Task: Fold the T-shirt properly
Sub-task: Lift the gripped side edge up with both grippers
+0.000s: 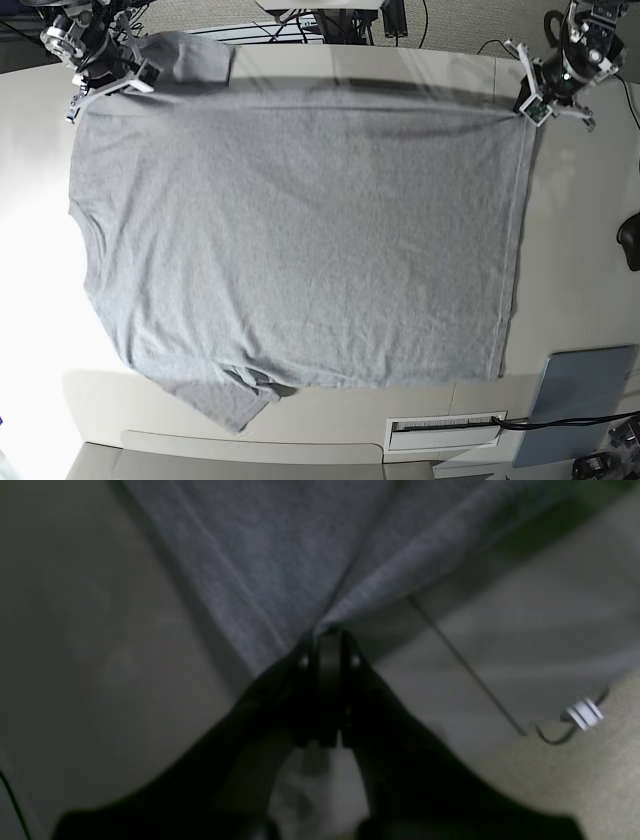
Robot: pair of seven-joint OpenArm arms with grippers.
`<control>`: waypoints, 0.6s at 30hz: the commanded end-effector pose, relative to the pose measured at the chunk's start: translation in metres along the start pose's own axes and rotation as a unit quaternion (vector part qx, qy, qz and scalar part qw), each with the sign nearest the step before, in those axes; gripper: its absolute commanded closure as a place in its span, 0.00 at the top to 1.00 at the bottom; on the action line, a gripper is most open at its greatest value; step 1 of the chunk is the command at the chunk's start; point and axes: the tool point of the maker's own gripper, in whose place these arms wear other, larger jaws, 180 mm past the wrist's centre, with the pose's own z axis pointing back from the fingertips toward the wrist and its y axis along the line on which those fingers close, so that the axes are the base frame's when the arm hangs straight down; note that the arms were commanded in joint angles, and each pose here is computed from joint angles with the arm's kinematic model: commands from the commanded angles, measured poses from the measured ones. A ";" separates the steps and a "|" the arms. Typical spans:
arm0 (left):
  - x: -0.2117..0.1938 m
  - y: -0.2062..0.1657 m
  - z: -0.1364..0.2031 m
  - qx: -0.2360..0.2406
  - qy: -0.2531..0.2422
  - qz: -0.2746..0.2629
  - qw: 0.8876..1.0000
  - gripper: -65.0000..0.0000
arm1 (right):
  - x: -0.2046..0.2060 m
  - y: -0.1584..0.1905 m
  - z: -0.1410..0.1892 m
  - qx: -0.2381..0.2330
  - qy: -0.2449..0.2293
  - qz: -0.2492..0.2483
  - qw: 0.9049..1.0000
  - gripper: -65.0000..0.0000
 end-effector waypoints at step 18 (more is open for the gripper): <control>-0.063 -0.036 0.029 -0.040 0.116 -0.013 0.992 0.00 | -0.012 0.029 0.024 0.026 0.026 0.011 0.999 0.00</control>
